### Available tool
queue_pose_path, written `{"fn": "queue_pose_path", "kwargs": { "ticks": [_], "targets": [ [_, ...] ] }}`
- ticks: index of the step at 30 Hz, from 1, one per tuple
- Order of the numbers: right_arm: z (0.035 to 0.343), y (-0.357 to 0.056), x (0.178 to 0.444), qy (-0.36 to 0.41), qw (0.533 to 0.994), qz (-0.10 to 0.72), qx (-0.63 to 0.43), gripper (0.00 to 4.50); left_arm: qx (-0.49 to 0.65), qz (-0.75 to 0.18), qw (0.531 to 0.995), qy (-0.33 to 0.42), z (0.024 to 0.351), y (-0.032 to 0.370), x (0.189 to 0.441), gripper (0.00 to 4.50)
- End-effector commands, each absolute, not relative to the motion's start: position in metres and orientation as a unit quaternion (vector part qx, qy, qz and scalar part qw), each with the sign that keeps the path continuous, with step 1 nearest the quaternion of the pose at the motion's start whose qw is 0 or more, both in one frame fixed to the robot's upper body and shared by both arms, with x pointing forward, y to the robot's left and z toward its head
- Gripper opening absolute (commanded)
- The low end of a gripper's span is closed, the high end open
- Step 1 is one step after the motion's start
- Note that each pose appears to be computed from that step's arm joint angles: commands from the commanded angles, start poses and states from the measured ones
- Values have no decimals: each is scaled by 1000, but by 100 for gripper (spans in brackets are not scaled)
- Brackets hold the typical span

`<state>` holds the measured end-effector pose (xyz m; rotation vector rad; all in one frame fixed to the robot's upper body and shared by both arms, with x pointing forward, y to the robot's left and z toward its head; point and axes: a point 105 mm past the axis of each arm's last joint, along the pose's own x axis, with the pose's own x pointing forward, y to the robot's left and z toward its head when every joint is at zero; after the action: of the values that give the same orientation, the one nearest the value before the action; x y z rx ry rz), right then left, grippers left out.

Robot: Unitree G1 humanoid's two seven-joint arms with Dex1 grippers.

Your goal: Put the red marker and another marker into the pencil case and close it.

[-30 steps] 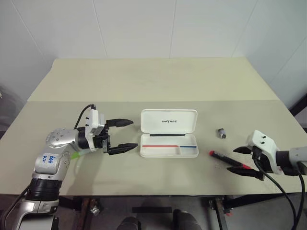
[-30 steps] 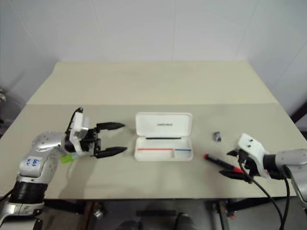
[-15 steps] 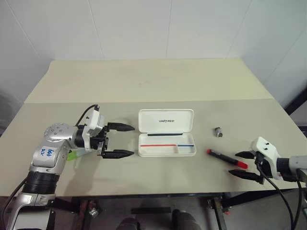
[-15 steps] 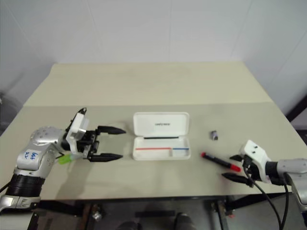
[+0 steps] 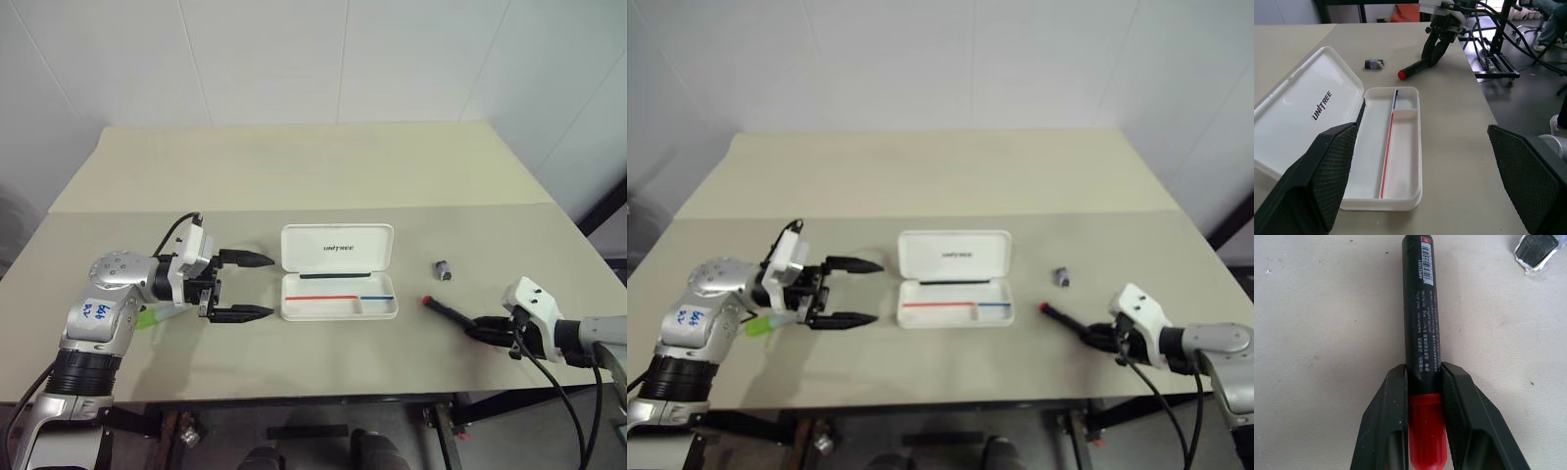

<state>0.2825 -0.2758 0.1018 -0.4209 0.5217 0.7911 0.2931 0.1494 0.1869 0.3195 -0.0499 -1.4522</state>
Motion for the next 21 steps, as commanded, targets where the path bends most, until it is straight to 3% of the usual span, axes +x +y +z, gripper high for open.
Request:
{"fn": "queue_pose_path", "kwargs": {
  "ticks": [1,11,21],
  "targets": [
    [121,-272,291,208,865,389,-238,59,164,-644,746,-38,195,158,293,450],
    [189,-227,305,103,805,500,-301,59,176,-594,785,-27,189,189,298,450],
    [184,-155,338,66,739,578,-338,59,173,-565,806,-26,184,199,295,450]
  ]
}}
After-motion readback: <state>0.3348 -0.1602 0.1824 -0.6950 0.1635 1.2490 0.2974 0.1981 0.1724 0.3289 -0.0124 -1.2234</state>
